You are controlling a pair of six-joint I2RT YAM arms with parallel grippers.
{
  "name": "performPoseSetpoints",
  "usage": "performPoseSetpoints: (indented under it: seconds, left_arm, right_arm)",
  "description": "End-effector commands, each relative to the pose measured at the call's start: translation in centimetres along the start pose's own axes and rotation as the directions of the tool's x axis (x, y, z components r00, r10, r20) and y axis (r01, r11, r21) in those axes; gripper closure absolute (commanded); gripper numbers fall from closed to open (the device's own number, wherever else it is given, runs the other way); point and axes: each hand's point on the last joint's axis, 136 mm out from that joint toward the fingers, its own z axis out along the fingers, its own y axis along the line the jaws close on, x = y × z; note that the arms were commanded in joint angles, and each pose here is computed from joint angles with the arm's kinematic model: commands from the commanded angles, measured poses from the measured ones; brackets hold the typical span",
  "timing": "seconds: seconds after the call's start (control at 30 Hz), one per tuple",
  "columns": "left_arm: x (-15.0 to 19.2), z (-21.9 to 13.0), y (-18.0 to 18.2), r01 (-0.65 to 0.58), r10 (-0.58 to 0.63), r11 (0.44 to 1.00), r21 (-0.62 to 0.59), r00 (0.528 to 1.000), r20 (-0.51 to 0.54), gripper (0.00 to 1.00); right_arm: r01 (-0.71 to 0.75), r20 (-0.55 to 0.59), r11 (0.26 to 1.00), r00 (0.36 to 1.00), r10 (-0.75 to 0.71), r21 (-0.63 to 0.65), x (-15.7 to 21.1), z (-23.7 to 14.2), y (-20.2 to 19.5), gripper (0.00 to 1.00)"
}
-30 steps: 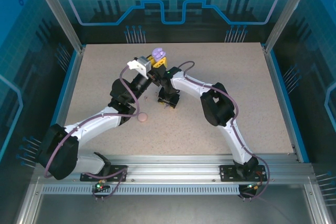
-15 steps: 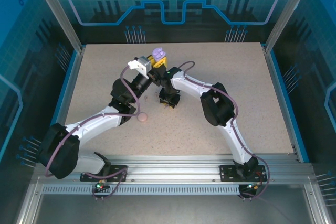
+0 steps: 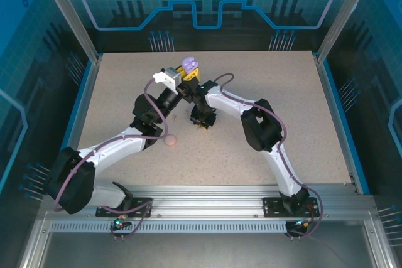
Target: Insert wireless bluetooth earbuds into charging case
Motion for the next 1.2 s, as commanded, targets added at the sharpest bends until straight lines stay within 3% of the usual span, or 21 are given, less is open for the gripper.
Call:
performPoseSetpoints:
  seconds: [0.0,0.5,0.87,1.17]
  left_arm:
    - [-1.7,0.3,0.6,0.016,-0.015,1.0,-0.02,0.999,0.052,1.0]
    - [-1.8,0.6,0.5,0.018,-0.017,1.0,-0.015,0.999,0.044,1.0]
    - [-2.1,0.8,0.3,0.022,-0.022,1.0,-0.006,0.999,0.049,1.0]
    - [-1.8,0.6,0.4,0.023,-0.023,1.0,-0.008,0.999,0.041,1.0]
  right_arm:
    - [0.044,0.053,0.999,0.998,-0.042,-0.026,-0.3,-1.8,0.2,0.86]
    - [0.237,0.093,0.972,0.967,-0.236,0.0,-2.3,-3.5,-5.0,0.87]
    - [0.536,-0.038,0.843,0.843,-0.537,-0.033,-2.8,-3.5,-6.9,0.89]
    - [0.523,-0.007,0.852,0.852,-0.523,0.035,-3.5,-3.3,-9.3,0.89]
